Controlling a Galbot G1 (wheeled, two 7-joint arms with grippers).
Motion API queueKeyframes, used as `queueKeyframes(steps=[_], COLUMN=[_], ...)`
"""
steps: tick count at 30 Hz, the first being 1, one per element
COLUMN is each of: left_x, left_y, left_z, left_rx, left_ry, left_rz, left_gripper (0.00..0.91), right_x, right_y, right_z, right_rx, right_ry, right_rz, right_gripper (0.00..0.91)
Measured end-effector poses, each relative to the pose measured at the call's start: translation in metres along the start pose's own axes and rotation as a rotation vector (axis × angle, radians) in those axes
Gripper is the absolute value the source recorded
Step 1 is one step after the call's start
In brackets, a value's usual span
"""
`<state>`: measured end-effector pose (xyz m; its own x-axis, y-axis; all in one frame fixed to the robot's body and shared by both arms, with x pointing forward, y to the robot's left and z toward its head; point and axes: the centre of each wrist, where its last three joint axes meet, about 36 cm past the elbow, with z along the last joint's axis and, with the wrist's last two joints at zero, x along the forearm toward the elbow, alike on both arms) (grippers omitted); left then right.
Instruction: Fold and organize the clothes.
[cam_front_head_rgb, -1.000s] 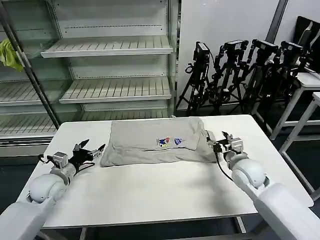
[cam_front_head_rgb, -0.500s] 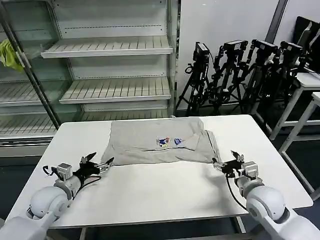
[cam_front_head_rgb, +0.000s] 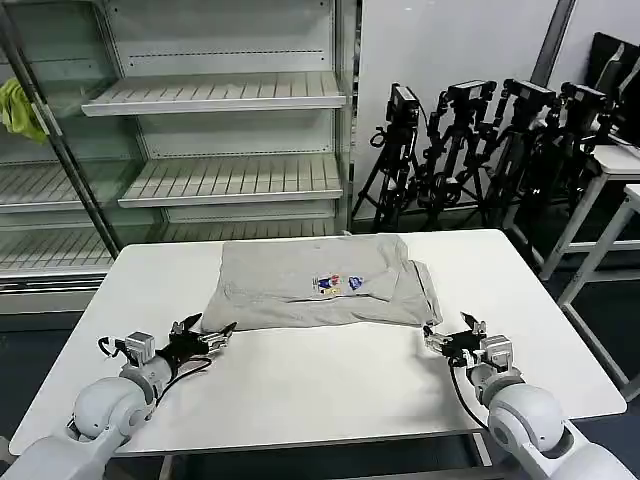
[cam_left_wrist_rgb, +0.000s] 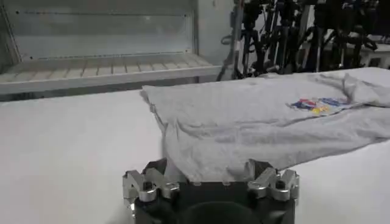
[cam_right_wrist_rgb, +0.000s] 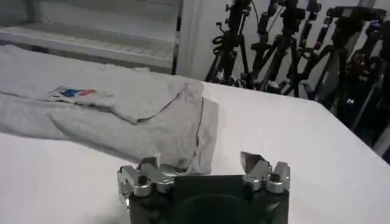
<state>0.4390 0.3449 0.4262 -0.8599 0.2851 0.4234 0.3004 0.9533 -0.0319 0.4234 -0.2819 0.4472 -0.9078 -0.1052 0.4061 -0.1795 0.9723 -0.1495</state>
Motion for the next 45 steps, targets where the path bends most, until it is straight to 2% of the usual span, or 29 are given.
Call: queueKeyframes(steps=[3,10,36,37,38,45], left_x=[0.000,0.001,0.019,0.020,0.021,0.025], left_y=[0.001,0.004,0.002,0.002,0.002,-0.002], left_z=[0.000,0.001,0.005,0.005,0.005,0.009], left_rx=[0.000,-0.003,-0.019,-0.019,-0.020,-0.020], left_ry=[0.002,0.006,-0.014,-0.015,-0.016,-0.022], left_rz=[0.002,0.003,0.017,0.018,0.019,0.022], left_gripper=[0.060,0.050,0.040,0.040,0.040,0.040], right_x=[-0.005,-0.010,0.006,0.008,0.009,0.014], right_y=[0.002,0.002,-0.002,-0.002,-0.002,-0.001], right_z=[0.003,0.009,0.019,0.019,0.019,0.020], right_rx=[0.000,0.003,0.021,0.023,0.025,0.030], right_ry=[0.004,0.009,-0.003,-0.006,-0.008,-0.024], right_rz=[-0.005,-0.006,-0.008,-0.010,-0.010,-0.007], right_gripper=[0.181,0.000,0.000,0.746,0.907,0.907])
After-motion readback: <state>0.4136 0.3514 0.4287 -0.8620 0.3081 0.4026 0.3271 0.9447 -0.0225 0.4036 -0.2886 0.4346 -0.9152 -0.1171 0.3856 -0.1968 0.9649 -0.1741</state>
